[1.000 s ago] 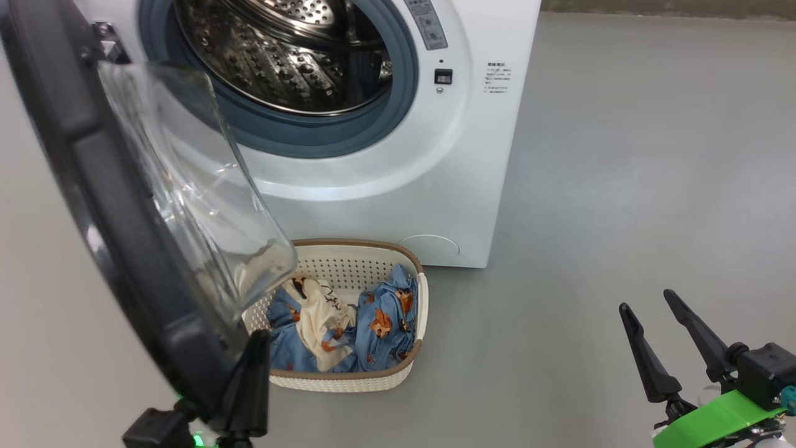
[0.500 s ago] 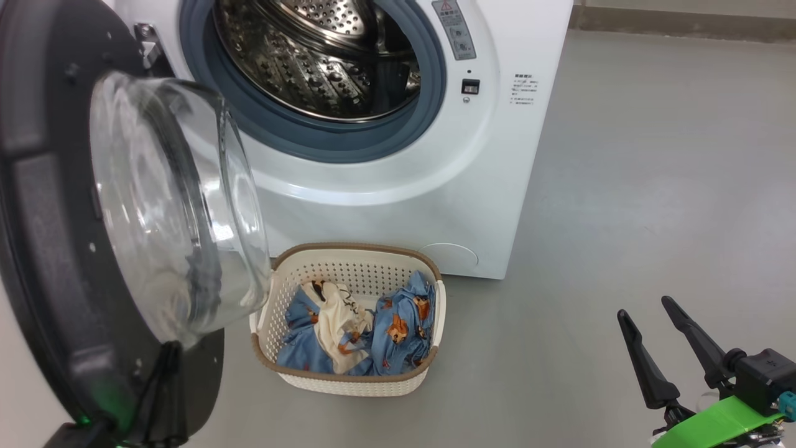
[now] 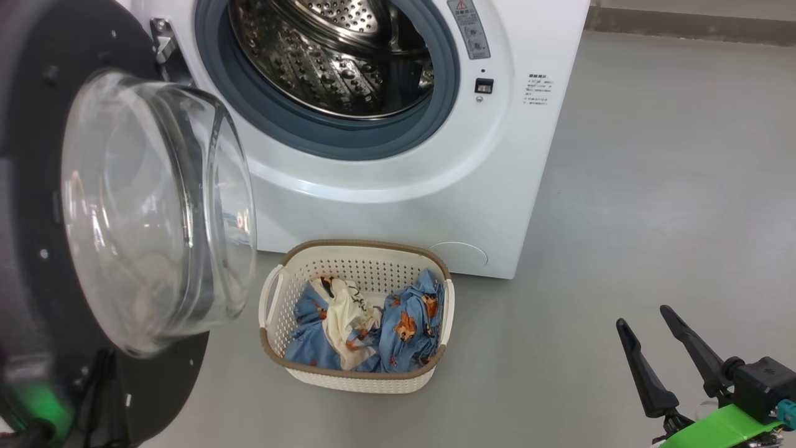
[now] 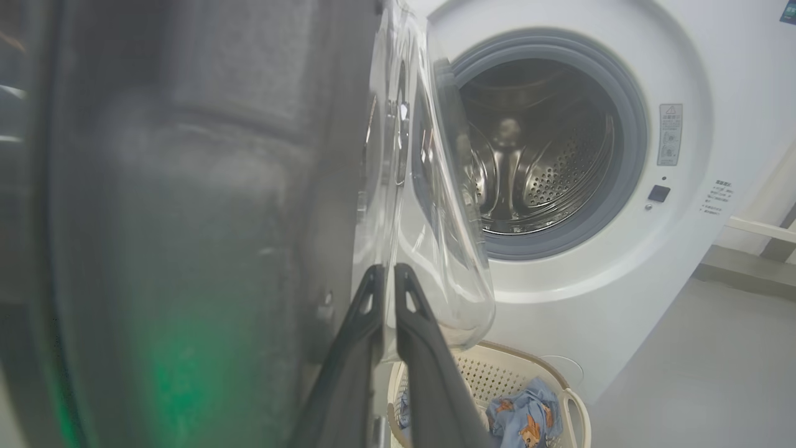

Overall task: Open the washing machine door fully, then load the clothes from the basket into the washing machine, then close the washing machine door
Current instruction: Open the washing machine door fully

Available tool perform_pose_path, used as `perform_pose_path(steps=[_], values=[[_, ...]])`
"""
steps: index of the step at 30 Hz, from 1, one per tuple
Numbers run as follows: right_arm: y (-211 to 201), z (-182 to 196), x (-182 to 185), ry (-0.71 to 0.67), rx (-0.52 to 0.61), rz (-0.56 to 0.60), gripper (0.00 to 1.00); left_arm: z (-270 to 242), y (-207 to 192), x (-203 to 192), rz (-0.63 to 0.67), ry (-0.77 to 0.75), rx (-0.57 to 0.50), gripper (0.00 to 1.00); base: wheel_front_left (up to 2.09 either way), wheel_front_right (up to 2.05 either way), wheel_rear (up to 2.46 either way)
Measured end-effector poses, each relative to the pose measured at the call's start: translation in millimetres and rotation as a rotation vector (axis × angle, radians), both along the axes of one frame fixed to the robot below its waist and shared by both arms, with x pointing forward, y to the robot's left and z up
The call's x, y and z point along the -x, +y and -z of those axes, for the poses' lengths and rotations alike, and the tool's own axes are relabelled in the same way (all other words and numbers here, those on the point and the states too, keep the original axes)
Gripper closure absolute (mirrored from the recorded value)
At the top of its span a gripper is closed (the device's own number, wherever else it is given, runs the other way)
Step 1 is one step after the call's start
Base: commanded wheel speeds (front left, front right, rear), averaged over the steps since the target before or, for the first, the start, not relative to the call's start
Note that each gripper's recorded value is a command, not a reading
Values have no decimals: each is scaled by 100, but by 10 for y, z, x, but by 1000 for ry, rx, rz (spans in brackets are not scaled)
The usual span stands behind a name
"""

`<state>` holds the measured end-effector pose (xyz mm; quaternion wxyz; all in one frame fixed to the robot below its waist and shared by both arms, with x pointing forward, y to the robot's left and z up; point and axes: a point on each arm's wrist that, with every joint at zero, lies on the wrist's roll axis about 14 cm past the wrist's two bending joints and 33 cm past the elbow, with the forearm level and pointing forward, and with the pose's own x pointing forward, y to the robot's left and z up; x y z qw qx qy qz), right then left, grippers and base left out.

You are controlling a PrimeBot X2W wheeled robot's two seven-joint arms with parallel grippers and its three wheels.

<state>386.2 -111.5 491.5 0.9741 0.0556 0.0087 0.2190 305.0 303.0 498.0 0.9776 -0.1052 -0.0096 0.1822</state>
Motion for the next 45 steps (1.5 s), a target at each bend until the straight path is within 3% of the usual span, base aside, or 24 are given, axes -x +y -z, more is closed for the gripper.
perform_pose_path(steps=[45], values=[[154,374,-505,65,14,-64,0,41,1644,-34,-432,132,-181,100,0,0,0]])
